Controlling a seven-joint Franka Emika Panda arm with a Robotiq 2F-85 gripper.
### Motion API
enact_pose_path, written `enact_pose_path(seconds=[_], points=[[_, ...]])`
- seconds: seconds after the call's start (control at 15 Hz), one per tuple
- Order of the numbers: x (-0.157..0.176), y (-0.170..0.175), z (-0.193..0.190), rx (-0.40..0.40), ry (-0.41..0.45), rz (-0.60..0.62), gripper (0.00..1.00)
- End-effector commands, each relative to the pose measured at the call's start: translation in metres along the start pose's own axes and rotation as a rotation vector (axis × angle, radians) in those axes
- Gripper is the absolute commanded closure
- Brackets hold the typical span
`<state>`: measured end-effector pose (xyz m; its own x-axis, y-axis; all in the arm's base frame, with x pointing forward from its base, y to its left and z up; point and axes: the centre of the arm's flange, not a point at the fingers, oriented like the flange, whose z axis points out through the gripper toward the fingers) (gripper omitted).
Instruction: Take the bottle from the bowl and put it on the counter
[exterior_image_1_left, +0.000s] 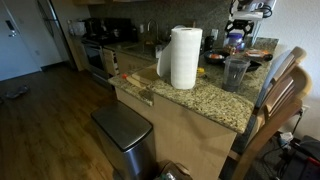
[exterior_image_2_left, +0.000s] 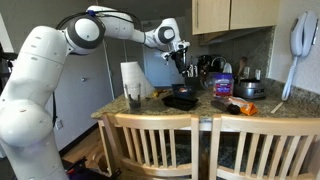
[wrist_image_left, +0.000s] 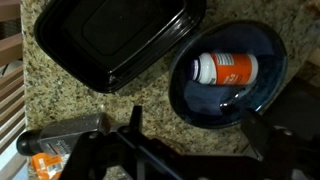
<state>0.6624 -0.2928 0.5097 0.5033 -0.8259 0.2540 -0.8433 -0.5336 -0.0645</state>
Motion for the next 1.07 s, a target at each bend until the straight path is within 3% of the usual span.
enact_pose_path(seconds=[0.0,0.2,0.27,0.33,0.6,0.67,1.0], points=[[0.007,-0.016,0.034,0.017,-0.085,-0.181,0.0],[0.008,-0.022,0.068,0.04,-0.149,-0.339,0.0],[0.006,-0.025,0.076,0.004,-0.183,-0.382,0.0],[-0.011,-0.017,0.067,0.016,-0.131,-0.305,0.0],[-0.01,-0.019,0.082,0.001,-0.165,-0.36,0.0],[-0.007,-0.021,0.076,0.018,-0.244,-0.485,0.0],[-0.015,-0.03,0.06,0.056,-0.352,-0.72,0.0]])
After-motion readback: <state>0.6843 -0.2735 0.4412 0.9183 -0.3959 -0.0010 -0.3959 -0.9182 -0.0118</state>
